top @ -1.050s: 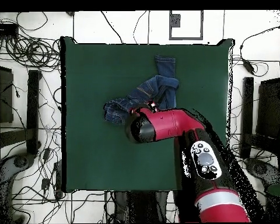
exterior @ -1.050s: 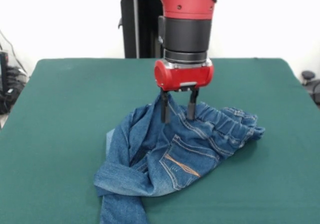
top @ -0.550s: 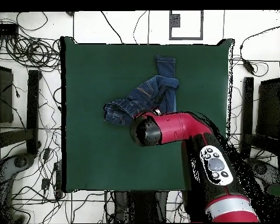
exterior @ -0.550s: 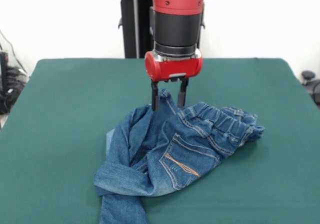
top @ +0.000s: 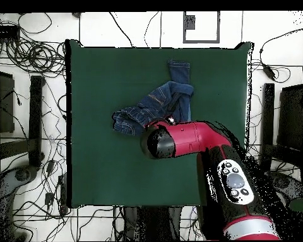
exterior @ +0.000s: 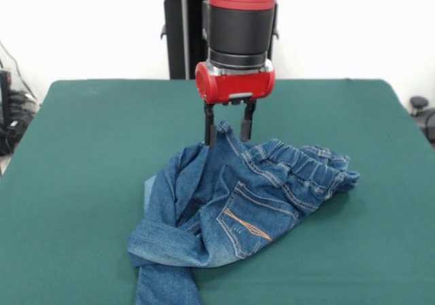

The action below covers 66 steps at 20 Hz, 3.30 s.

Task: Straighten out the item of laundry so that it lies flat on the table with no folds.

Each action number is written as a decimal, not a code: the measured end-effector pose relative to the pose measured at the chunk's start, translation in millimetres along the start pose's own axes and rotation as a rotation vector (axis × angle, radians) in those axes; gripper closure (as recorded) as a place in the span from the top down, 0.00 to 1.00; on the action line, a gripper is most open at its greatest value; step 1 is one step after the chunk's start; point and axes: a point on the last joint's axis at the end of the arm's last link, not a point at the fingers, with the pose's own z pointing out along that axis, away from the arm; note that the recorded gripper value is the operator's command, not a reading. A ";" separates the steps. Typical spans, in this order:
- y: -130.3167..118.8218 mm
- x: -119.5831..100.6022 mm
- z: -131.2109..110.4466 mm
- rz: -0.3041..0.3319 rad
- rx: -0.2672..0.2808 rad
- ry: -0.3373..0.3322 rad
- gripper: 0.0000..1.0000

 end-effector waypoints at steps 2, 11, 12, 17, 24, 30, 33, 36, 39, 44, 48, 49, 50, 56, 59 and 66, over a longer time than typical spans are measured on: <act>1.5 1.0 2.0 -0.001 -0.003 0.003 1.00; 18.3 9.8 15.9 -0.017 -0.031 0.046 1.00; 19.0 10.4 16.5 -0.017 -0.033 0.049 1.00; 22.9 18.4 19.1 -0.020 -0.045 0.098 1.00; 29.9 30.6 17.3 -0.032 -0.056 0.194 1.00; 38.5 34.2 23.1 -0.041 -0.068 0.214 1.00; 41.5 37.1 28.9 -0.042 -0.077 0.222 1.00; 44.4 39.7 36.4 -0.050 -0.081 0.226 1.00; 48.0 42.8 45.4 -0.067 -0.082 0.225 1.00; 55.4 47.6 60.5 -0.084 -0.091 0.220 1.00; 60.3 49.5 73.2 -0.082 -0.103 0.203 1.00; 60.7 49.6 74.8 -0.082 -0.104 0.200 1.00; 61.8 49.5 78.6 -0.080 -0.106 0.194 1.00; 62.5 48.6 83.9 -0.077 -0.108 0.180 1.00; 62.4 47.7 83.8 -0.078 -0.106 0.172 1.00; 61.6 44.1 83.0 -0.090 -0.096 0.132 1.00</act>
